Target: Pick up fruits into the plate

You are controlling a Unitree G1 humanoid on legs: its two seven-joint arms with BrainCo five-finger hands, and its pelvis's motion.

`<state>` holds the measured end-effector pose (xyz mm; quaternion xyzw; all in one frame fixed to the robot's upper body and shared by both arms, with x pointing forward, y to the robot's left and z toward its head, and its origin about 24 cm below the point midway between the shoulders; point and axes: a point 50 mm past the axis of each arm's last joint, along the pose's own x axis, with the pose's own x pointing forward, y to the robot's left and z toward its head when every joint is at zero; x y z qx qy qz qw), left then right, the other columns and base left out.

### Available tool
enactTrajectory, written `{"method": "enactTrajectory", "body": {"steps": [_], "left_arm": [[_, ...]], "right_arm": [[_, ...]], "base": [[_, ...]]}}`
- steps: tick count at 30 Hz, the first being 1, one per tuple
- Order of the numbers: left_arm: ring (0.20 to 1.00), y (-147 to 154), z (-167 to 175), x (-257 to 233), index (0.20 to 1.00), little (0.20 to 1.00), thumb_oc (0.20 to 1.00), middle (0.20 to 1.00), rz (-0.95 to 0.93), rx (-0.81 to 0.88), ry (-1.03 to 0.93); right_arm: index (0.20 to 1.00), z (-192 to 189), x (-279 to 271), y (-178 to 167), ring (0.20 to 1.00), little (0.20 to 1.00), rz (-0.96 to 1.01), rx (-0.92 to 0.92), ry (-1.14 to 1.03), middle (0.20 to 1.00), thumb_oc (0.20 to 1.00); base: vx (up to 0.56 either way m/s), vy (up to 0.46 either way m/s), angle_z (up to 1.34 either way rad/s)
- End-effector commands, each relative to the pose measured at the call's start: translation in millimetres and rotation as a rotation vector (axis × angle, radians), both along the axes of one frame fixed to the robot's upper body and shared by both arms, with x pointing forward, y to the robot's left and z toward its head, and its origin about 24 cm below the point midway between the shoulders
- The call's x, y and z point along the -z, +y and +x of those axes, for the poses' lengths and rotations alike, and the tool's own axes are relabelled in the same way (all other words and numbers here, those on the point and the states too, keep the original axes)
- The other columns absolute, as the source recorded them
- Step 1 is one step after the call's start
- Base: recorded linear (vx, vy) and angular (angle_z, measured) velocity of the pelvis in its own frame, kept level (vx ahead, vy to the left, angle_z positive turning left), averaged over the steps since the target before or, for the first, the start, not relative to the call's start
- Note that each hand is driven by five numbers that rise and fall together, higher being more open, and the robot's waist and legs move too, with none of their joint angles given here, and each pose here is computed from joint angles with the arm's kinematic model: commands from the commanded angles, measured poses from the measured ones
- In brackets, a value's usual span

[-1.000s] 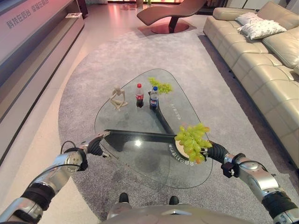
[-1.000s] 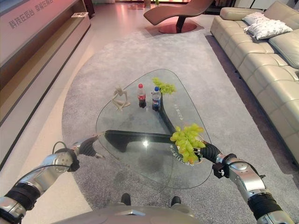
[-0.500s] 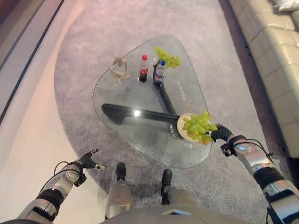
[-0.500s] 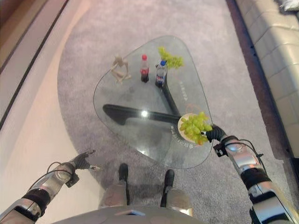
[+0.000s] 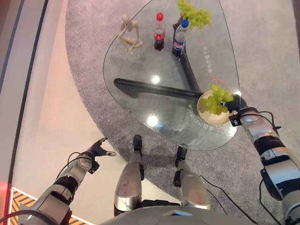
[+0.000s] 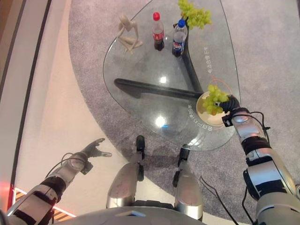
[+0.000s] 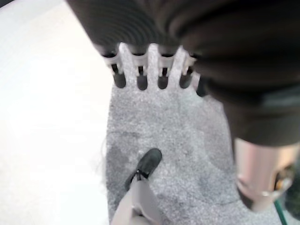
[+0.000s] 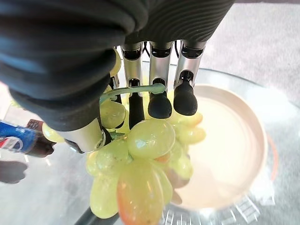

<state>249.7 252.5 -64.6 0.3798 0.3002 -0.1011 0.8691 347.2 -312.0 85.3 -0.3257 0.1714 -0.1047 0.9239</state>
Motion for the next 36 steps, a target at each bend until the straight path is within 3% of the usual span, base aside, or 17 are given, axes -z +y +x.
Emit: {"method": "enactTrajectory", "body": {"steps": [1,22,23,25,27,36], "left_arm": [[1.0,-4,9,-2,1.0,1.0,1.0,1.0,0.0,-0.006,-0.025],[1.0,-21,27,-14,1.0,1.0,1.0,1.0,-0.029,0.04,-0.083],[1.0,-22,30,-16,1.0,1.0,1.0,1.0,-0.03,0.044,-0.09],[1.0,-22,32,-17,1.0,1.0,1.0,1.0,-0.029,0.047,-0.093],[1.0,-24,34,-19,1.0,1.0,1.0,1.0,-0.03,0.049,-0.096],[1.0,-30,37,-20,1.0,1.0,1.0,1.0,-0.04,0.057,-0.104]], "right_arm": [[0.2,8,-48,-23,0.2,0.2,-0.154,0.052,-0.097,0.2,0.2],[0.2,2,-42,-46,0.2,0.2,-0.376,0.256,0.038,0.2,0.2],[0.479,3,-41,-44,0.479,0.479,-0.389,0.249,0.046,0.479,0.479],[0.589,4,-39,-42,0.589,0.589,-0.391,0.244,0.048,0.589,0.589],[1.0,5,-39,-40,1.0,1.0,-0.396,0.24,0.047,1.0,1.0],[1.0,13,-38,-26,1.0,1.0,-0.377,0.217,0.005,1.0,1.0]], "base": [[-0.05,0.005,-0.01],[-0.03,0.005,-0.01],[-0.04,-0.005,-0.01],[-0.02,-0.003,0.0],[-0.02,0.007,0.0],[-0.02,0.008,0.0]]}}
